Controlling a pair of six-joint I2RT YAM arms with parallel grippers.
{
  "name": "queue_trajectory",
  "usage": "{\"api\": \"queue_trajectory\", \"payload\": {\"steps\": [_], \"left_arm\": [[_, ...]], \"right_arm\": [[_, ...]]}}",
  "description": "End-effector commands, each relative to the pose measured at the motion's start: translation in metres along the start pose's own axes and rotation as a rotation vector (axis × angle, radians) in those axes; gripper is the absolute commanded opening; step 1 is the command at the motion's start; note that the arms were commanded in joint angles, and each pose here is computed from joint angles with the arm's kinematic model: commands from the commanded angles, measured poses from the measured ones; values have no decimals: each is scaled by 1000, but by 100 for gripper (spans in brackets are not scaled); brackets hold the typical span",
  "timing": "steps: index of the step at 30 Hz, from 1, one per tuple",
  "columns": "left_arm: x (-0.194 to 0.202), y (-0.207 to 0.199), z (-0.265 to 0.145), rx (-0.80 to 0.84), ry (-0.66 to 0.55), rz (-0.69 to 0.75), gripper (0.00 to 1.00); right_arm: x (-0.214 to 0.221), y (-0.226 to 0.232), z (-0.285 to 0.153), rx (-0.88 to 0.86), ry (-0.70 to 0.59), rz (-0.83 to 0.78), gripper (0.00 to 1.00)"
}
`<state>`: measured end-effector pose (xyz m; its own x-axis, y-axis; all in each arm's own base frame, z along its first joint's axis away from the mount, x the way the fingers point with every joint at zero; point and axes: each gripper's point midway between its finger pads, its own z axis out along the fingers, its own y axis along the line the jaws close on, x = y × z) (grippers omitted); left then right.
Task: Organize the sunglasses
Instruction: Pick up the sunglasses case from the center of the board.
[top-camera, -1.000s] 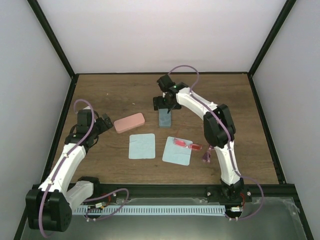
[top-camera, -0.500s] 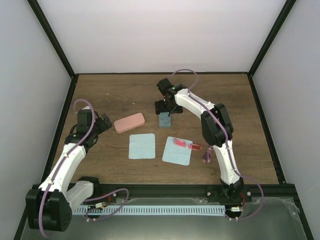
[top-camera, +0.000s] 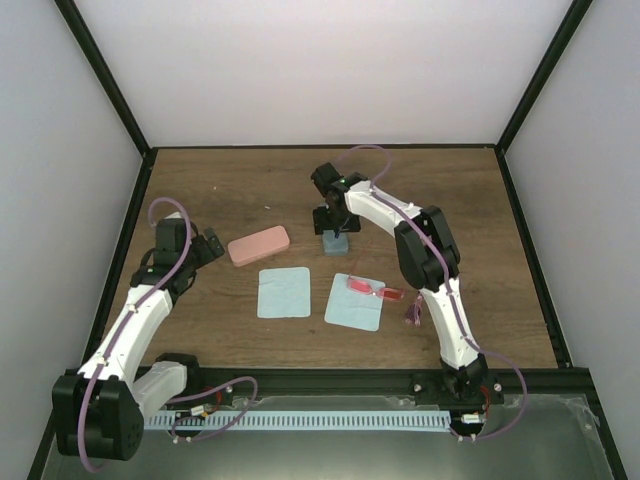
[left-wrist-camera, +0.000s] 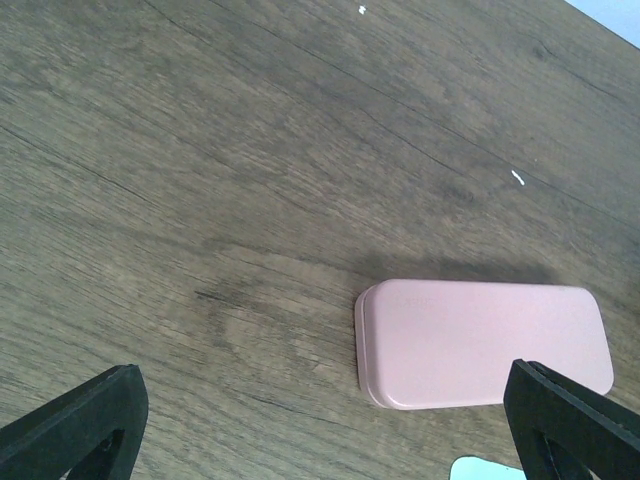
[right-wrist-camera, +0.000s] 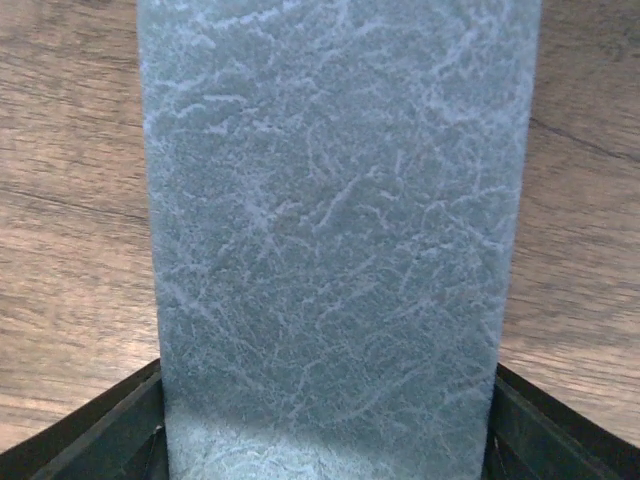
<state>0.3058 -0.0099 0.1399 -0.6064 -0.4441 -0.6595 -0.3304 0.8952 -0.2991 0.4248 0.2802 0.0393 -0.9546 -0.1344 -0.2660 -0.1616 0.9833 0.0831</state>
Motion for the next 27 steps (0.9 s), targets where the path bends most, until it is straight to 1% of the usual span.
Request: {"api": "queue_trajectory", "payload": {"steps": [1, 6, 9, 11, 12, 13, 14, 17, 19, 21, 22, 24, 27], "left_arm": [[-9, -4, -3, 6, -27, 16, 100], [-9, -5, -2, 11, -25, 14, 100], [-9, -10, -2, 39, -21, 8, 100], [-9, -16, -2, 70, -16, -9, 100], [-10, -21, -2, 93, -13, -19, 100], [-10, -26, -2, 120, -8, -33, 100], [-10, -31, -3, 152, -2, -48, 100], [-13, -63, -11, 330, 13, -88, 100], [-21, -91, -24, 492, 2, -114, 100], [-29, -116, -39, 639, 5, -128, 94], [-32, -127, -44, 696, 16, -146, 92], [-36, -146, -55, 789, 42, -136, 92], [-36, -171, -63, 871, 81, -92, 93]], "right_arm": [[-11, 1, -10, 25, -34, 11, 73], [-21, 6, -34, -5, -76, 16, 70], [-26, 15, -57, -72, -116, -7, 66], [-27, 23, -76, -155, -148, -21, 65], [-29, 29, -85, -213, -172, -32, 64], [-24, 35, -91, -274, -170, -51, 64], [-27, 43, -103, -351, -203, -67, 64], [-15, 65, -130, -555, -241, -144, 66], [-5, 80, -147, -674, -243, -207, 69], [7, 95, -162, -795, -221, -264, 71], [12, 101, -170, -851, -212, -287, 71], [19, 107, -182, -927, -208, -318, 70], [29, 114, -198, -1011, -208, -356, 70]]}}
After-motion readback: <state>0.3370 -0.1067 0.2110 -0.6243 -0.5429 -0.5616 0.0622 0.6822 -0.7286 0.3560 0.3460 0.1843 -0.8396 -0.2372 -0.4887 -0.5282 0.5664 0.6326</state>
